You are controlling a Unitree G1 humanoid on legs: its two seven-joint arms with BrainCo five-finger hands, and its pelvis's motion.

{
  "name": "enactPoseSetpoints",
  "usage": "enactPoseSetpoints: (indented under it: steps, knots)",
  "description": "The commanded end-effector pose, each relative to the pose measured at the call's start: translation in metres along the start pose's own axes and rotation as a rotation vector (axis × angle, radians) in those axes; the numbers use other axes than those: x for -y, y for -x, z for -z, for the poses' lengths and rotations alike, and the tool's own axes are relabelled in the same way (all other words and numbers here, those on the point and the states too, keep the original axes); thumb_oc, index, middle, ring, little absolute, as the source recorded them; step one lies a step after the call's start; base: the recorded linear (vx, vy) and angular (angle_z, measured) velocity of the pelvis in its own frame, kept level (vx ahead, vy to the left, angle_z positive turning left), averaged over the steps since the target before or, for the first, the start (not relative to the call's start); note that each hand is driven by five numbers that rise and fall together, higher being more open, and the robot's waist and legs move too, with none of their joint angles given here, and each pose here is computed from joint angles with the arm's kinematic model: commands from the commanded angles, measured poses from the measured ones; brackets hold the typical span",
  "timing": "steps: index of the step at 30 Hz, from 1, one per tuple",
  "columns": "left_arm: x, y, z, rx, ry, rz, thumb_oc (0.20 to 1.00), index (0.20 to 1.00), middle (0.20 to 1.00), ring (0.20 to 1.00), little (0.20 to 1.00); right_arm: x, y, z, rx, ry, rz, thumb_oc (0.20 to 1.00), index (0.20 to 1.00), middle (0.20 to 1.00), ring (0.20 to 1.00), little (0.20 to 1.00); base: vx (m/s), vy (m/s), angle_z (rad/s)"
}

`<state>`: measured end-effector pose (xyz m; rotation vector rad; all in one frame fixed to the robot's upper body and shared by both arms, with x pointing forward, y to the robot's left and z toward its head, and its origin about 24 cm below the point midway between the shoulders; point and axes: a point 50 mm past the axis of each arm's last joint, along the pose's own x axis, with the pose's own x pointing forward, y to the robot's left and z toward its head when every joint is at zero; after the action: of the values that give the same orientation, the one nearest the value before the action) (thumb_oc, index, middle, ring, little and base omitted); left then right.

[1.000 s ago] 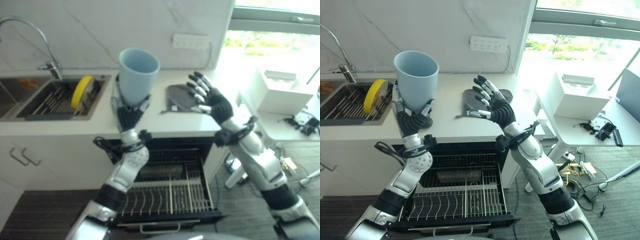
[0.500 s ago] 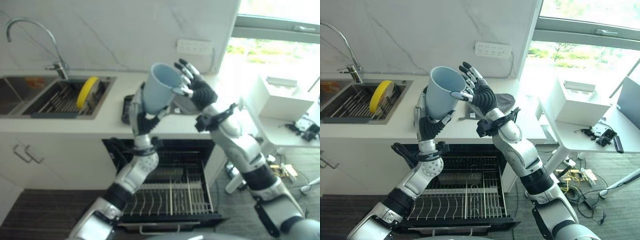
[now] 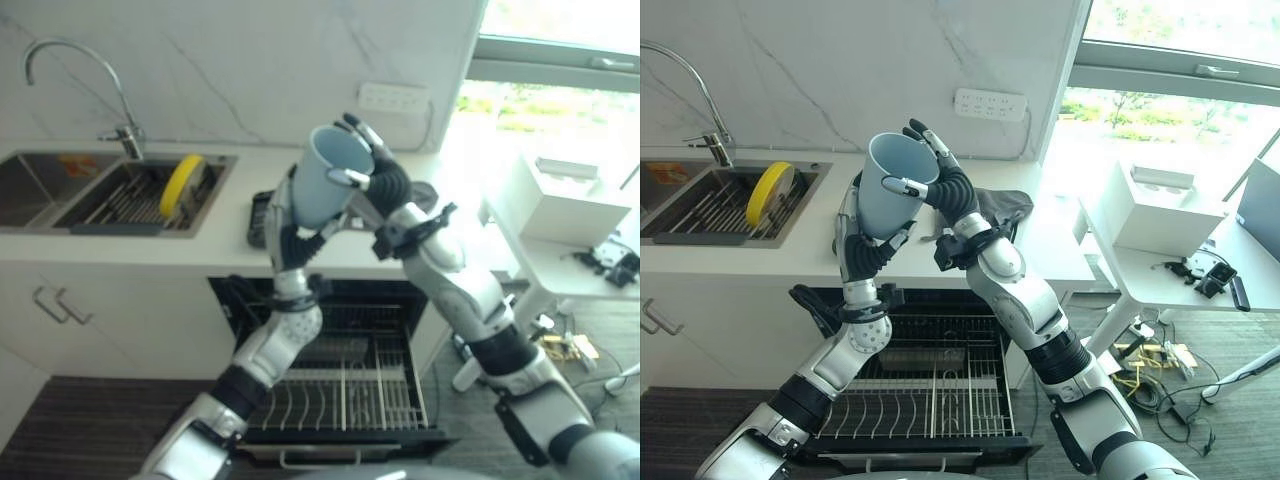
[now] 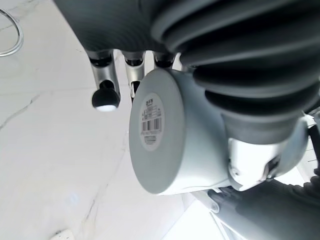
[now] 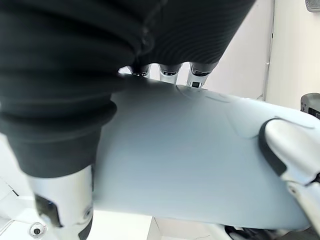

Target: Place the dishes in the dishwasher.

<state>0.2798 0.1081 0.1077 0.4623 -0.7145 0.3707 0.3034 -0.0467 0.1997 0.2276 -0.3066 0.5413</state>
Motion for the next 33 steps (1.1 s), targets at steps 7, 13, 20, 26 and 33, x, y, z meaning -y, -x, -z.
enactPoseSetpoints:
  steps: [7, 13, 20, 26, 33]
  knots:
    - [0.02, -0.03, -0.03, 0.156, 0.077, -0.009, 0.2, 0.2, 0.2, 0.2, 0.2, -0.015, -0.018, -0.025, 0.118, -0.004, -0.039, 1.0, 1.0, 1.0, 1.0, 1.0, 0.0, 0.0, 0.0]
    - [0.019, -0.032, -0.029, 0.138, 0.085, -0.029, 0.2, 0.2, 0.2, 0.2, 0.2, -0.018, -0.019, -0.02, 0.095, 0.001, -0.048, 1.0, 1.0, 1.0, 1.0, 1.0, 0.0, 0.0, 0.0]
    - [0.013, -0.035, -0.022, 0.102, 0.072, -0.086, 0.2, 0.2, 0.2, 0.2, 0.2, -0.015, -0.016, -0.014, 0.072, 0.009, -0.047, 1.0, 1.0, 1.0, 1.0, 1.0, 0.0, 0.0, 0.0]
    - [0.009, -0.034, -0.016, 0.065, 0.061, -0.126, 0.2, 0.2, 0.2, 0.2, 0.2, -0.007, -0.013, -0.016, 0.08, -0.009, -0.009, 1.0, 1.0, 1.0, 1.0, 1.0, 0.0, 0.0, 0.0]
    - [0.01, -0.035, -0.017, 0.071, 0.064, -0.12, 0.2, 0.2, 0.2, 0.2, 0.2, -0.007, -0.012, -0.014, 0.071, -0.019, -0.001, 1.0, 1.0, 1.0, 1.0, 1.0, 0.0, 0.0, 0.0]
